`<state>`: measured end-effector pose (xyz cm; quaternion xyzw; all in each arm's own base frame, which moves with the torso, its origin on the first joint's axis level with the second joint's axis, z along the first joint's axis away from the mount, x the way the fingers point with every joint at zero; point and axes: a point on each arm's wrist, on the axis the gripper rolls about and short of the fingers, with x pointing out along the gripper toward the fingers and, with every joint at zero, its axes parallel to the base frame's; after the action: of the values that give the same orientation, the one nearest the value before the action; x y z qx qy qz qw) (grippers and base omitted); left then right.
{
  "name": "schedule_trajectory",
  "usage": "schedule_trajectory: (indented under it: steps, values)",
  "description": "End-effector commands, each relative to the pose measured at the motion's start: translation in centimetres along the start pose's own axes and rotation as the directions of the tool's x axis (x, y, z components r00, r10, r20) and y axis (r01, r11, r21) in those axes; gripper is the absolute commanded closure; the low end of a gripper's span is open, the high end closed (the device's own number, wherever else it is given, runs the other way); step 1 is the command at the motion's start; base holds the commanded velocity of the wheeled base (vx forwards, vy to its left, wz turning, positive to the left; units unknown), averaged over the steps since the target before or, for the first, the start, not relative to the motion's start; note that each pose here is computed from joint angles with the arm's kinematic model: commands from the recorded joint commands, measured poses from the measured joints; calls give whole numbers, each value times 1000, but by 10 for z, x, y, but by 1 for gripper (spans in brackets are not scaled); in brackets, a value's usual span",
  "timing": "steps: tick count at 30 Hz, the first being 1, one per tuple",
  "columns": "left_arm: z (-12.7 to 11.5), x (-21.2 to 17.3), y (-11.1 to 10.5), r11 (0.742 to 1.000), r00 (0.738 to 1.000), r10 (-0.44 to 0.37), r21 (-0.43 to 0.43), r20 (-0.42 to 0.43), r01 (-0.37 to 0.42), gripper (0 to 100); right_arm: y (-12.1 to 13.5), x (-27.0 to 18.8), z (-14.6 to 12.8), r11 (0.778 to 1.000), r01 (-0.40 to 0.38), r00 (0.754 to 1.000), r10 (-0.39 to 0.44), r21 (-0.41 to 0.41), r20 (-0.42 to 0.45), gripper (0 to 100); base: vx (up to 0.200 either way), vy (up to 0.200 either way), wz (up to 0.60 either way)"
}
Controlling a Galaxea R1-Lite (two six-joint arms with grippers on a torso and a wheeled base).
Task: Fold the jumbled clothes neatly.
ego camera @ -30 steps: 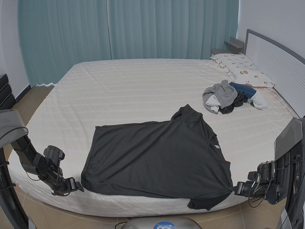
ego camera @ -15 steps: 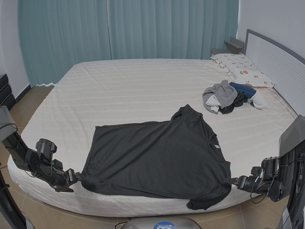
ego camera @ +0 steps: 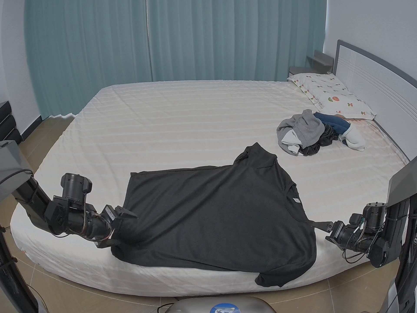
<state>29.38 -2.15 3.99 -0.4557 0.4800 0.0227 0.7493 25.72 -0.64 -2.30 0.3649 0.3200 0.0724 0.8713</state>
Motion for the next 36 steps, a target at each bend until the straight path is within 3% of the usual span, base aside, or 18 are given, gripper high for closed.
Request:
schedule_trajectory:
  steps: [1,5,12,19,25,29,32,36]
  values:
    - [-16,32,-16,999,999,13,45,32,-15,0,-3,11,7,998,-21,1000,19,62,25,0,0,0,0]
    - [-25,57,-11,994,989,55,87,139,-67,0,-6,17,5,996,-18,1000,17,90,13,0,0,0,0]
    - [-37,59,3,975,984,116,174,133,-139,0,-11,20,-1,994,-19,999,22,103,-28,0,0,0,0]
    - [-37,63,23,933,949,242,221,202,-285,0,-11,20,-3,994,-18,999,22,105,-35,0,0,0,0]
    - [-49,55,40,886,937,304,311,172,-345,0,-11,20,-3,994,-17,999,21,104,-37,0,0,0,0]
    - [-50,53,43,876,932,321,322,168,-360,0,-11,20,-3,994,-17,999,21,104,-37,0,0,0,0]
    - [-51,53,49,844,916,357,359,180,-399,0,-11,20,-3,994,-16,999,20,105,-38,0,0,0,0]
    - [-40,48,44,864,922,324,331,213,-380,0,-11,20,-3,994,-16,999,20,105,-38,0,0,0,0]
